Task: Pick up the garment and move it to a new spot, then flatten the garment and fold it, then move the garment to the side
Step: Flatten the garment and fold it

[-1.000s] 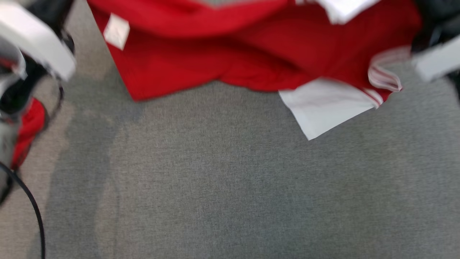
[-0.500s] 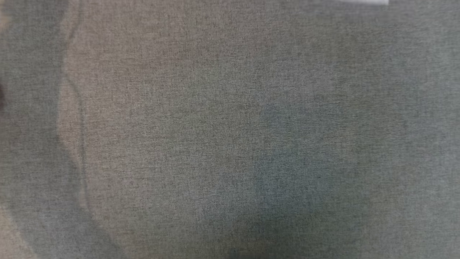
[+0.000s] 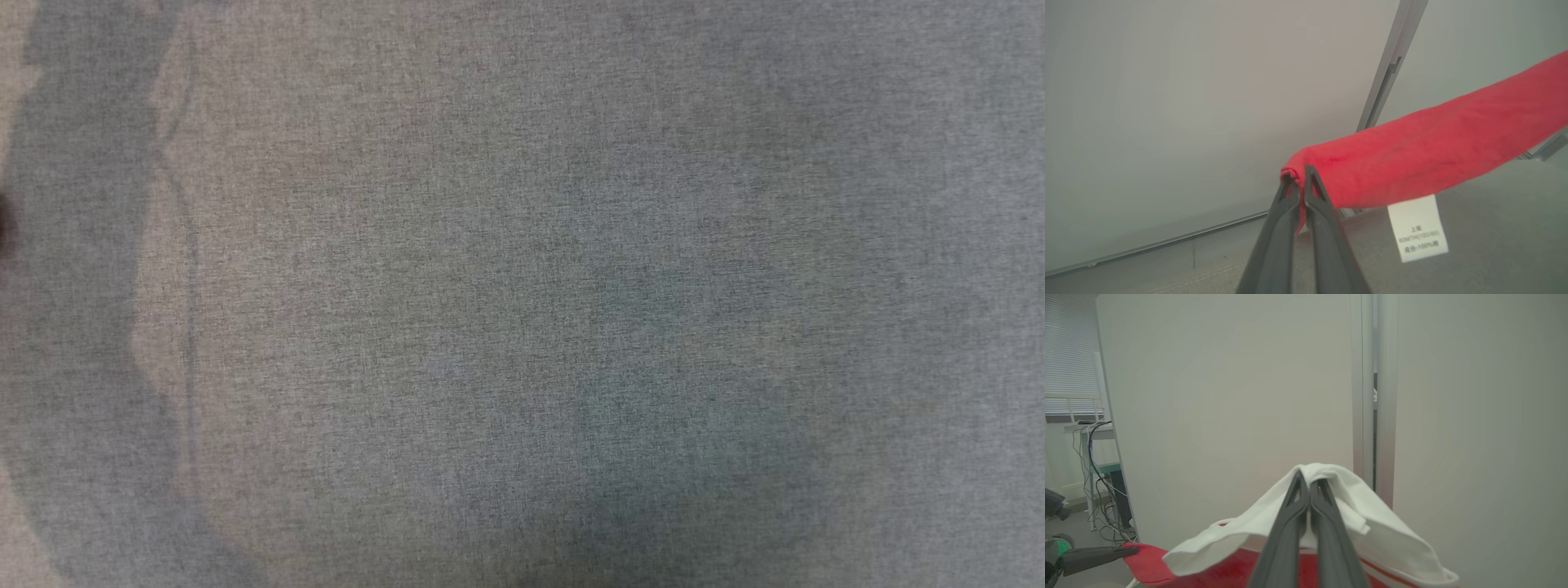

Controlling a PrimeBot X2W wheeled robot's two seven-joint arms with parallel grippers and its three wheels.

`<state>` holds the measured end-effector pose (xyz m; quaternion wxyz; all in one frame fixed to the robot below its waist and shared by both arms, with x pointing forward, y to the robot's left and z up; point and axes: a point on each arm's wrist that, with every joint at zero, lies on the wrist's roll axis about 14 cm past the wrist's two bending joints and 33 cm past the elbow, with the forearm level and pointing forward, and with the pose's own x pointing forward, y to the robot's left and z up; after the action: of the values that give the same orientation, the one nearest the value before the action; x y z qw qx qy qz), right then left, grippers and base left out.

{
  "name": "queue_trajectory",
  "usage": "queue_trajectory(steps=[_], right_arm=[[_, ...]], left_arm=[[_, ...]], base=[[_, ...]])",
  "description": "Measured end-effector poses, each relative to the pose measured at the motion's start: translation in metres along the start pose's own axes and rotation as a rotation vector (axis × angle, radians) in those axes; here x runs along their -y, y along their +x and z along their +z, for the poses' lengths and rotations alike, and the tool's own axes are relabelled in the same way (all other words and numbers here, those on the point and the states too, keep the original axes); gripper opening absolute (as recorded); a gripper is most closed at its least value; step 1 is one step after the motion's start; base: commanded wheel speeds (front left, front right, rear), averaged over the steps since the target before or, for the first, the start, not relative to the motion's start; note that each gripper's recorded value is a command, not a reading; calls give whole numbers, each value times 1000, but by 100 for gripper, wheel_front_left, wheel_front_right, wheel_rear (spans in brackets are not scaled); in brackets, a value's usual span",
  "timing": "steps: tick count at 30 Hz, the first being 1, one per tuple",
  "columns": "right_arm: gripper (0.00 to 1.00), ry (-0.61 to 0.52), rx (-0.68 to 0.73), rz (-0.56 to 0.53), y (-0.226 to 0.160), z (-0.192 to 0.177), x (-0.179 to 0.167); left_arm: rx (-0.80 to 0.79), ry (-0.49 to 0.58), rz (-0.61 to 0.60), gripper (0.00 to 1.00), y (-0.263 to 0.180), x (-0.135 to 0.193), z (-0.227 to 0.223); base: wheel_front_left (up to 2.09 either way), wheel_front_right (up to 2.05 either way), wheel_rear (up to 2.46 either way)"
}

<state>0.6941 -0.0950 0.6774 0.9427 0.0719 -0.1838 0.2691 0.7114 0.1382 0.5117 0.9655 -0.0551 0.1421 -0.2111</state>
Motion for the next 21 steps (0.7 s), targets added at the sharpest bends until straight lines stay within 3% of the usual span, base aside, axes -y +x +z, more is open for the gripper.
queue_trajectory(steps=[7, 14, 21], right_arm=[[0, 65, -262, -25, -73, -77, 1], [0, 167, -378, -70, -142, -91, -7], [0, 330, -557, -98, -212, -93, -38]], left_arm=[[-320, -5, -38, 0, -30, 11, -92], [-434, -47, -62, 0, -78, 24, -126], [-478, -153, -101, 0, -130, 55, -139]], base=[[0, 0, 0], [0, 0, 0], [0, 0, 0]])
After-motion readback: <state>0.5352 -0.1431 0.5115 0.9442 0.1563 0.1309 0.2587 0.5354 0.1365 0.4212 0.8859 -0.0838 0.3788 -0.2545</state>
